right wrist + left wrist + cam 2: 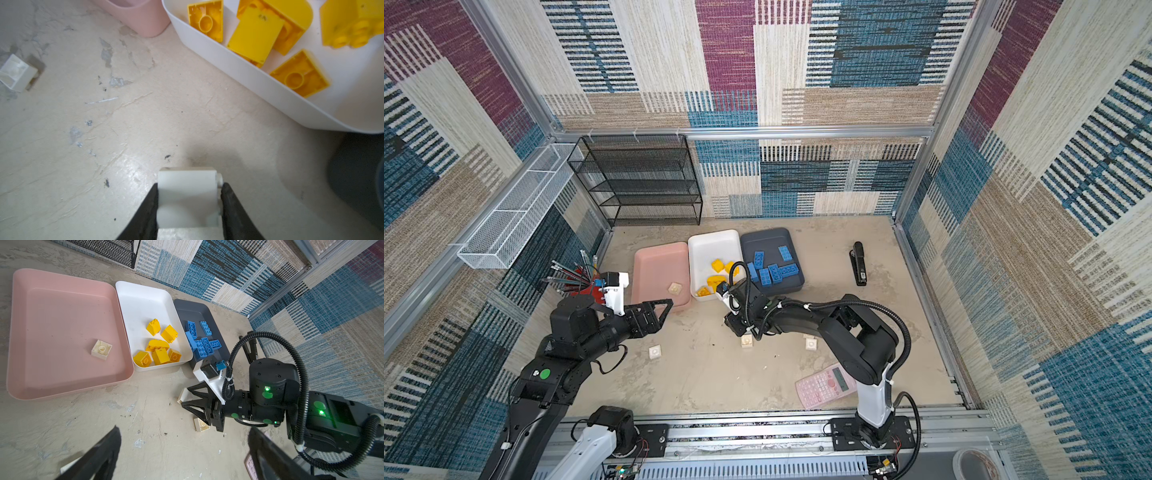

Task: Sort the legos into containers by color
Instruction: 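Lift and carry the tall white brick over the pink tray with the right gripper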

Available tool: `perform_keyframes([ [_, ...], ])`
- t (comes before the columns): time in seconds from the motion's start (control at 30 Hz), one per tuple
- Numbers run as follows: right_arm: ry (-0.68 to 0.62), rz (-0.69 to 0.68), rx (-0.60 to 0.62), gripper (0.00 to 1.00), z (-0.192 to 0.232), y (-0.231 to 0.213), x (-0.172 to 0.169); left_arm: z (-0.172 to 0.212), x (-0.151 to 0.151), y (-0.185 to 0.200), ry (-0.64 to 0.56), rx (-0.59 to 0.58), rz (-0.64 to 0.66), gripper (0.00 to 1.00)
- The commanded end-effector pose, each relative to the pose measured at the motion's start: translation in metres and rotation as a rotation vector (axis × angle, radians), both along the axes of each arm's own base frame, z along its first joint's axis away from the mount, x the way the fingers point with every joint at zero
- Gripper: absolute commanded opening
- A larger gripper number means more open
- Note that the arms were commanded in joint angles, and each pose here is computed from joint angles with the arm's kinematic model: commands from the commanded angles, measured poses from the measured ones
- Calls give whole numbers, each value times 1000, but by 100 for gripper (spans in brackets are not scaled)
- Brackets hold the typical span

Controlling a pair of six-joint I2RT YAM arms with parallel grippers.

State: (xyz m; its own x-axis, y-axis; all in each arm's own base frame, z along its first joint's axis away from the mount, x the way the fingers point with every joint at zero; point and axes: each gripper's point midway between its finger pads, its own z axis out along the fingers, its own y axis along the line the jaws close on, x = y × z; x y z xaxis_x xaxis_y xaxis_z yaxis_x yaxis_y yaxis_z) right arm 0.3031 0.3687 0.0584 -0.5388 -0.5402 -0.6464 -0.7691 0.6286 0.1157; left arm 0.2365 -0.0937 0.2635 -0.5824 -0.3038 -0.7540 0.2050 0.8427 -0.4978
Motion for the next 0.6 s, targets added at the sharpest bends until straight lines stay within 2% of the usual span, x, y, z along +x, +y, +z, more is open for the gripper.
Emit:
perform_keyframes([
  [0.0, 11, 22, 82, 32, 23, 14, -2, 5, 0, 11, -38, 38, 49, 96],
  [0.17, 4, 64, 154, 32, 48, 35, 5, 9, -4, 29, -59, 67, 151, 95],
  [0.33, -10, 109, 178, 32, 56, 59, 18, 6, -11, 72, -41, 136, 388, 94],
  [0.43, -9, 141, 206, 32, 62, 77, 26, 9, -19, 90, -55, 149, 482, 95],
  [0.57, -12, 176, 238, 31, 67, 101, 39, 11, -22, 97, -58, 155, 524, 97],
])
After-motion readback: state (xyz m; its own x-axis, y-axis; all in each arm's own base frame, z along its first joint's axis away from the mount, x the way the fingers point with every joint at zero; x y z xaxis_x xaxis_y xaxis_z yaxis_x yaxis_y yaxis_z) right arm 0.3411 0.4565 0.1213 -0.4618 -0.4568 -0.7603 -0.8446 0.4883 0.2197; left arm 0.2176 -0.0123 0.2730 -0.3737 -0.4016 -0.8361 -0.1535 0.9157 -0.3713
